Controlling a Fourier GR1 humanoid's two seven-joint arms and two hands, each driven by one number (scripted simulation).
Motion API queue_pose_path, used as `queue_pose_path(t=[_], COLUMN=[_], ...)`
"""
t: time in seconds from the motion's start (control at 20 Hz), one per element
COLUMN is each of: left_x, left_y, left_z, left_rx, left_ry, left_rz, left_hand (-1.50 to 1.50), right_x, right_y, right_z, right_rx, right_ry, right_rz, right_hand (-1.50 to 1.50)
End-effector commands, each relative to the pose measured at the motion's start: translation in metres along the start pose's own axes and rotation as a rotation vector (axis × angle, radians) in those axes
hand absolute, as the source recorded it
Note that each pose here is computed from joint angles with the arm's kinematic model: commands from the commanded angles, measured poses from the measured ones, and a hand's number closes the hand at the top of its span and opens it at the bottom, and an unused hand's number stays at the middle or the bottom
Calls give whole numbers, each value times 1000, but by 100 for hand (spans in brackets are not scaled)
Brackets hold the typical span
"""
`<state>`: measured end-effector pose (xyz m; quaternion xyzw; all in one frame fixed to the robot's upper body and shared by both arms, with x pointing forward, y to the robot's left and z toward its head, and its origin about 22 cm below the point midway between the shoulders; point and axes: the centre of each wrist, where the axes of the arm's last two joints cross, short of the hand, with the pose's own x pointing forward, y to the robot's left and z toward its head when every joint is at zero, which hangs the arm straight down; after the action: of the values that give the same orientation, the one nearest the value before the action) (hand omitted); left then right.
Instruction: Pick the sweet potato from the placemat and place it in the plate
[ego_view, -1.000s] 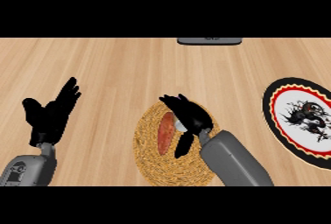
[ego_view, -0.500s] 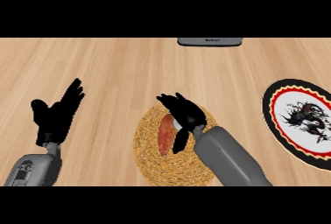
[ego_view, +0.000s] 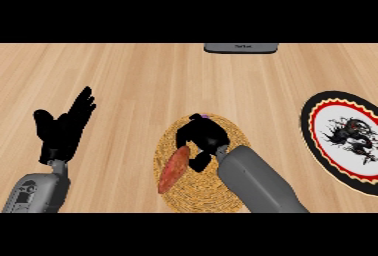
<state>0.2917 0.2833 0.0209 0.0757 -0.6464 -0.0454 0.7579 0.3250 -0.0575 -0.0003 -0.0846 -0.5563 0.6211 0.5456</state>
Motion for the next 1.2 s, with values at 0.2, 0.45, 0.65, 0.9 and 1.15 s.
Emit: queue_pose_path(t=[0.2, 0.45, 0.65, 0.9, 1.15], left_x=[-4, -11, -15, -19, 3], left_y=[0, -18, 5, 29, 5], left_z=[13, 12, 18, 16, 14], left_rx=[13, 42, 50, 54, 54], left_ry=[8, 3, 24, 24, 19], left_rz=[-17, -5, -1, 8, 15], left_hand=[0, 0, 0, 0, 0], right_x=[7, -21, -36, -33, -35], right_y=[6, 3, -31, -60, -85], right_z=[-3, 19, 30, 50, 86], right_rx=[-73, -302, -523, -910, -1122], right_ry=[31, 238, 471, 473, 604], right_rz=[-44, -5, -7, 73, 134], right_hand=[150, 150, 150, 150, 150])
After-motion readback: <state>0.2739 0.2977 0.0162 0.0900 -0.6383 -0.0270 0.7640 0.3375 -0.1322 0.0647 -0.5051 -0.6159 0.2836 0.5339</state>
